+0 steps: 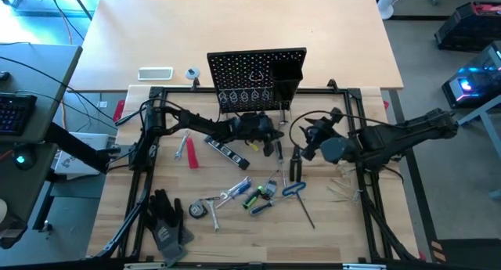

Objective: Hang tools onto peg board
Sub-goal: Hang the wrench onto the pegboard

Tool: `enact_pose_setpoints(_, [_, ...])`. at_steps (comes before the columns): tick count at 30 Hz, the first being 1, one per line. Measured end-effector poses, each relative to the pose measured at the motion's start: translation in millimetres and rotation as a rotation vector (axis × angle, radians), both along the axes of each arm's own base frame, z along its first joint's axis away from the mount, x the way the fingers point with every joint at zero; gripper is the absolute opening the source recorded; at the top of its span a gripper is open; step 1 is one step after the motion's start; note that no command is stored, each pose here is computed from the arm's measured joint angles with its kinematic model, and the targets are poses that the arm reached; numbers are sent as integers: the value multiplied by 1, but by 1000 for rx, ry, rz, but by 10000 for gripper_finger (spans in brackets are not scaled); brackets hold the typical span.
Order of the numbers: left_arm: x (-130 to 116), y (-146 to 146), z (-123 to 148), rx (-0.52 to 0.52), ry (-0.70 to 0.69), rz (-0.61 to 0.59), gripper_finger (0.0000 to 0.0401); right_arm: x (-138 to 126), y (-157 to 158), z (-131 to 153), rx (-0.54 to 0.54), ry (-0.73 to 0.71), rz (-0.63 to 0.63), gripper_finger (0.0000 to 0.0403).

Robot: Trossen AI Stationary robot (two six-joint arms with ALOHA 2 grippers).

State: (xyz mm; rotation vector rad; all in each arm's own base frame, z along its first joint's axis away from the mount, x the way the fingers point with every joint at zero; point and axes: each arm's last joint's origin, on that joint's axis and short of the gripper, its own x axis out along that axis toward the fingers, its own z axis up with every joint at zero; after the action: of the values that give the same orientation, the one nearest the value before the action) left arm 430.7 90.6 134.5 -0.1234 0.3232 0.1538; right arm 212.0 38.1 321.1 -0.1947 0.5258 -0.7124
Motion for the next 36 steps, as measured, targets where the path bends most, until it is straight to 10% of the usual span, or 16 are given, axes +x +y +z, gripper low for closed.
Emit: enact_pose_setpoints(36, [1,35,4,-35,46,115,0,-5,13,-1,-3,-13,24,134])
